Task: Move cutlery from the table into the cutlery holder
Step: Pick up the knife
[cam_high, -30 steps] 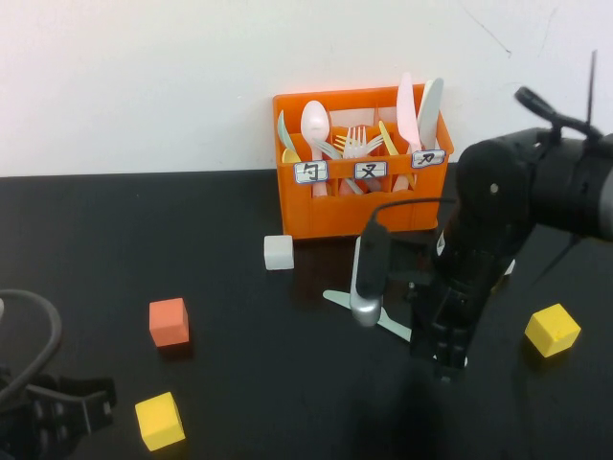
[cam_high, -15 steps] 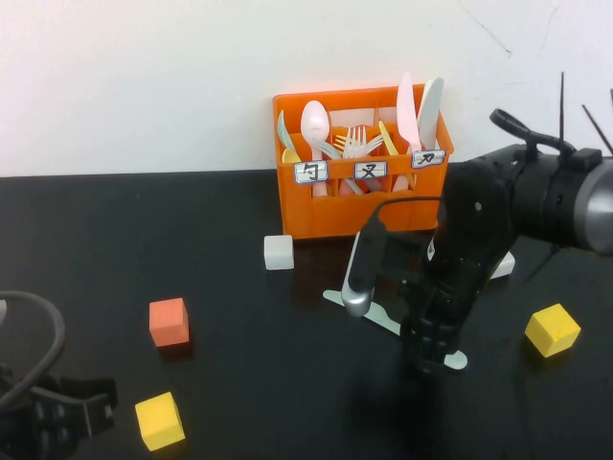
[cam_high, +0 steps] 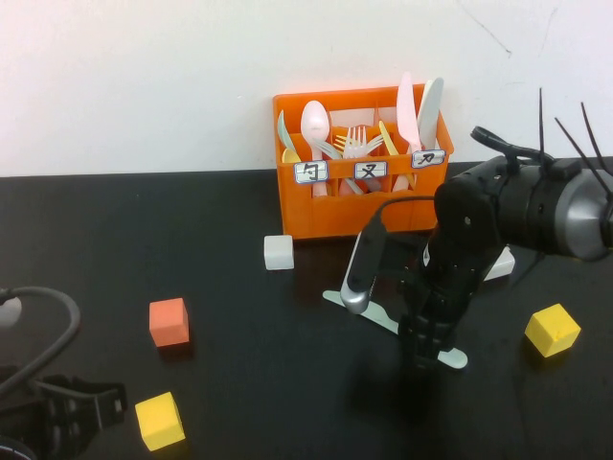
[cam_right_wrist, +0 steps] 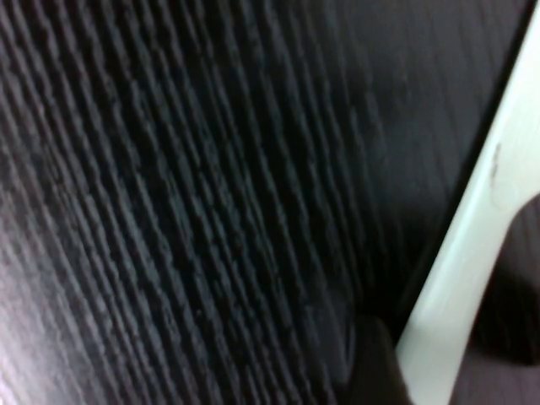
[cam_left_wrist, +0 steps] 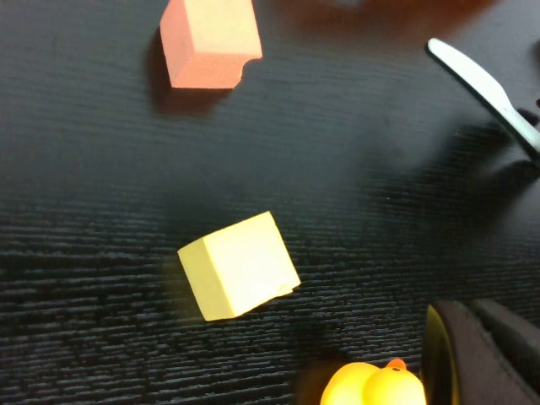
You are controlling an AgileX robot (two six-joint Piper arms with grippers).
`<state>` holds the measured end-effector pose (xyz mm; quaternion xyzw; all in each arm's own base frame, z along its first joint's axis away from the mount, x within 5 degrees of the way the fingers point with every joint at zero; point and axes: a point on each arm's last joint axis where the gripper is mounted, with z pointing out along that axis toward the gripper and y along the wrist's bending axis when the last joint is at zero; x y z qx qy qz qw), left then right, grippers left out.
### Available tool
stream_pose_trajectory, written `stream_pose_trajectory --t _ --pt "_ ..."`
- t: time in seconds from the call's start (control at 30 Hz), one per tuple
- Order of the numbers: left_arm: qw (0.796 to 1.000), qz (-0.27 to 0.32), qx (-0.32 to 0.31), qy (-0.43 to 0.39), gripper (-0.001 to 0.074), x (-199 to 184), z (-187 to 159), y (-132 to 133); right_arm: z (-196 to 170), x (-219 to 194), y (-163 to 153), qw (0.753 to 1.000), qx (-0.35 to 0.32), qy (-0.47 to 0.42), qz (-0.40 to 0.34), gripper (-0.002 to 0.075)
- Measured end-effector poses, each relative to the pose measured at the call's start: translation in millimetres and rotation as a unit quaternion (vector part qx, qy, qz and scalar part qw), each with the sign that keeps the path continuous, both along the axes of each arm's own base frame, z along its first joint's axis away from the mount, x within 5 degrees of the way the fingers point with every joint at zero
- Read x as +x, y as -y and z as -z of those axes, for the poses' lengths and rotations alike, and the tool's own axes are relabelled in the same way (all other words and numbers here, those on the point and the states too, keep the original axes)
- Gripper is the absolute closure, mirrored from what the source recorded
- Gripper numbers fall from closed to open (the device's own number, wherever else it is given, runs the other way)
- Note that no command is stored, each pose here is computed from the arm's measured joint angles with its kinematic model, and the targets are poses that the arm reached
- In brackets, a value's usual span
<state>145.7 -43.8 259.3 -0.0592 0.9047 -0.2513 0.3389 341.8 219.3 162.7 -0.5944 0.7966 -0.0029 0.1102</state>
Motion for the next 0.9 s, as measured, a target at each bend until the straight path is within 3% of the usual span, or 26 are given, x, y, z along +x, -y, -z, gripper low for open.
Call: stream_pose_trajectory --t 0.9 --pt "1.000 0.001 -0.006 0.007 0.0736 1 -1 1 3 11 -5 0.999 0.009 0.038 -0.006 0.0316"
